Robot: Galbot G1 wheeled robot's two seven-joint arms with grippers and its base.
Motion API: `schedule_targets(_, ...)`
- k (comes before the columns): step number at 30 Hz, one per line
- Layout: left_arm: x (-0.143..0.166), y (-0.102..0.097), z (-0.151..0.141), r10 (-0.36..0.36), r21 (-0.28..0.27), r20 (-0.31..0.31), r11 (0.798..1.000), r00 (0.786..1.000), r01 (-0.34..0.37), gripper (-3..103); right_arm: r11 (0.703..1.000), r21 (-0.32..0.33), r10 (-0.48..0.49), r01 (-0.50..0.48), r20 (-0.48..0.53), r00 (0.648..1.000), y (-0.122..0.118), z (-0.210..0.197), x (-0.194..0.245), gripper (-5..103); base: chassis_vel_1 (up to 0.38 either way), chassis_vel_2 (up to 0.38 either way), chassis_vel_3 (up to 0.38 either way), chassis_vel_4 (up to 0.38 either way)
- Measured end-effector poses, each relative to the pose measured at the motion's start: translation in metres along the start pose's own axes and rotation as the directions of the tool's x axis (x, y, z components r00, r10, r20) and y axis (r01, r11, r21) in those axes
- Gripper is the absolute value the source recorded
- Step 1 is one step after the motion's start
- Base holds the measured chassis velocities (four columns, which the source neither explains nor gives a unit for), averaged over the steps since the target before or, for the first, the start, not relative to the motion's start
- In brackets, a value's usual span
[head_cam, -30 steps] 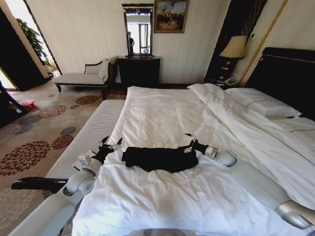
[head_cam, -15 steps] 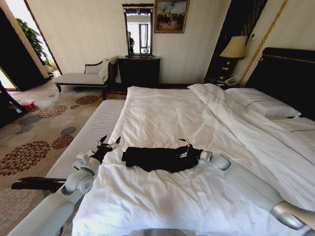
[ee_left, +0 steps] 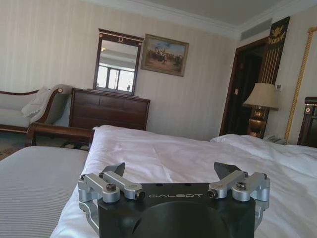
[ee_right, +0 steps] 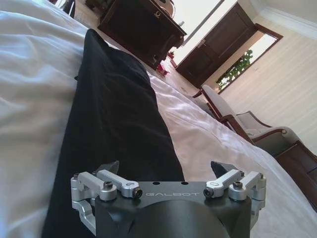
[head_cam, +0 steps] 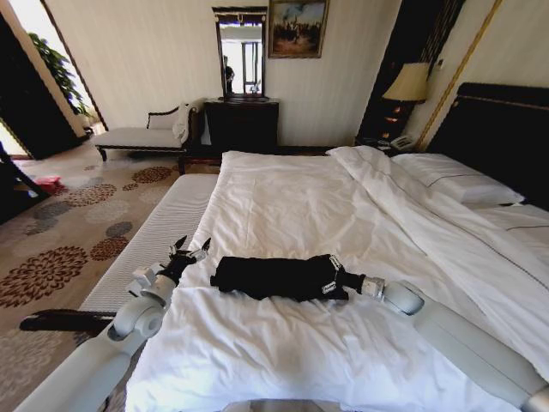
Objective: Fold the clothes on the bed.
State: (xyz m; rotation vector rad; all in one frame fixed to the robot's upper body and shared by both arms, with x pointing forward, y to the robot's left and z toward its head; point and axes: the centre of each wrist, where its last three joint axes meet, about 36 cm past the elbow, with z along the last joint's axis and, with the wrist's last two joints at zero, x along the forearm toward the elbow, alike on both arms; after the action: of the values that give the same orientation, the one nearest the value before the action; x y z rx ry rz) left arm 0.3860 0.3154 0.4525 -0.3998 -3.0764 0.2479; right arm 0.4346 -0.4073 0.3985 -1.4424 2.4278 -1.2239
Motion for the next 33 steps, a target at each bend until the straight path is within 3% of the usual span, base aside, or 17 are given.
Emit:
schedule_targets(2, 0.001, -0.003, 0.001, 0.0, 0.004, -0.004, 1.0, 1.0, 0.0, 100, 1.0, -0.001, 0.012, -0.012, 0.01, 1.0, 0.004, -0.004, 0.005, 100, 0.0, 0.0, 0.0, 0.0)
schedule_targets(5, 0.002, -0.006, 0.002, -0.003, 0.003, -0.007, 1.0, 1.0, 0.003, 100, 0.995, -0.072, 0.076, -0.074, 0.019, 0.997, 0.005, -0.006, 0.009, 100, 0.0, 0.0, 0.0, 0.0)
schedule_targets(8, 0.007, -0.012, 0.005, -0.007, -0.007, -0.009, 1.0, 1.0, 0.007, 100, 0.939, -0.284, 0.202, -0.192, 0.006, 0.979, 0.007, -0.009, 0.015, 100, 0.0, 0.0, 0.0, 0.0)
schedule_targets(9, 0.009, -0.013, 0.007, -0.01, -0.015, -0.011, 1.0, 1.0, 0.01, 100, 0.917, -0.332, 0.233, -0.221, -0.003, 0.972, 0.008, -0.009, 0.016, 100, 0.0, 0.0, 0.0, 0.0)
schedule_targets(10, 0.009, -0.013, 0.007, -0.01, -0.015, -0.011, 1.0, 1.0, 0.01, 100, 0.917, -0.332, 0.233, -0.221, -0.003, 0.972, 0.008, -0.009, 0.016, 100, 0.0, 0.0, 0.0, 0.0)
schedule_targets(12, 0.014, -0.013, 0.009, -0.029, -0.041, -0.011, 0.999, 1.0, 0.028, 100, 0.86, -0.424, 0.299, -0.285, -0.035, 0.954, 0.011, -0.008, 0.016, 100, 0.0, 0.0, 0.0, 0.0)
schedule_targets(14, 0.022, -0.011, 0.014, -0.059, -0.065, -0.012, 0.996, 0.998, 0.058, 100, 0.776, -0.532, 0.355, -0.339, -0.075, 0.932, 0.014, -0.009, 0.015, 100, 0.0, 0.0, 0.0, 0.0)
schedule_targets(15, 0.022, -0.011, 0.014, -0.059, -0.065, -0.012, 0.996, 0.998, 0.058, 100, 0.776, -0.532, 0.355, -0.339, -0.075, 0.932, 0.014, -0.009, 0.015, 100, 0.0, 0.0, 0.0, 0.0)
schedule_targets(16, 0.027, -0.009, 0.016, -0.079, -0.084, -0.006, 0.993, 0.997, 0.078, 100, 0.724, -0.593, 0.376, -0.353, -0.09, 0.922, 0.015, -0.012, 0.014, 100, 0.0, 0.0, 0.0, 0.0)
schedule_targets(17, 0.035, -0.006, 0.018, -0.097, -0.112, 0.006, 0.989, 0.995, 0.098, 100, 0.64, -0.679, 0.397, -0.361, -0.111, 0.911, 0.019, -0.018, 0.012, 100, 0.0, 0.0, 0.0, 0.0)
schedule_targets(19, 0.048, -0.004, 0.021, -0.103, -0.154, 0.023, 0.982, 0.994, 0.105, 100, 0.53, -0.774, 0.394, -0.346, -0.137, 0.909, 0.024, -0.028, 0.01, 100, 0.0, 0.0, 0.0, 0.0)
schedule_targets(20, 0.048, -0.004, 0.021, -0.103, -0.154, 0.023, 0.982, 0.994, 0.105, 100, 0.53, -0.774, 0.394, -0.346, -0.137, 0.909, 0.024, -0.028, 0.01, 100, 0.0, 0.0, 0.0, 0.0)
schedule_targets(22, 0.063, -0.005, 0.024, -0.1, -0.182, 0.045, 0.978, 0.994, 0.106, 100, 0.445, -0.843, 0.351, -0.301, -0.145, 0.925, 0.029, -0.038, 0.011, 100, 0.0, 0.0, 0.0, 0.0)
schedule_targets(23, 0.063, -0.005, 0.024, -0.1, -0.182, 0.045, 0.978, 0.994, 0.106, 100, 0.445, -0.843, 0.351, -0.301, -0.145, 0.925, 0.029, -0.038, 0.011, 100, 0.0, 0.0, 0.0, 0.0)
schedule_targets(25, 0.08, -0.009, 0.031, -0.099, -0.202, 0.067, 0.973, 0.993, 0.11, 100, 0.372, -0.897, 0.286, -0.238, -0.133, 0.949, 0.031, -0.044, 0.013, 100, 0.0, 0.0, 0.0, 0.0)
schedule_targets(27, 0.093, -0.012, 0.036, -0.09, -0.206, 0.071, 0.973, 0.993, 0.103, 100, 0.335, -0.919, 0.247, -0.21, -0.129, 0.96, 0.03, -0.044, 0.015, 100, 0.0, 0.0, 0.0, 0.0)
schedule_targets(33, 0.109, -0.015, 0.041, -0.08, -0.196, 0.065, 0.976, 0.995, 0.092, 100, 0.311, -0.928, 0.201, -0.206, -0.148, 0.968, 0.025, -0.04, 0.021, 100, 0.0, 0.0, 0.0, 0.0)
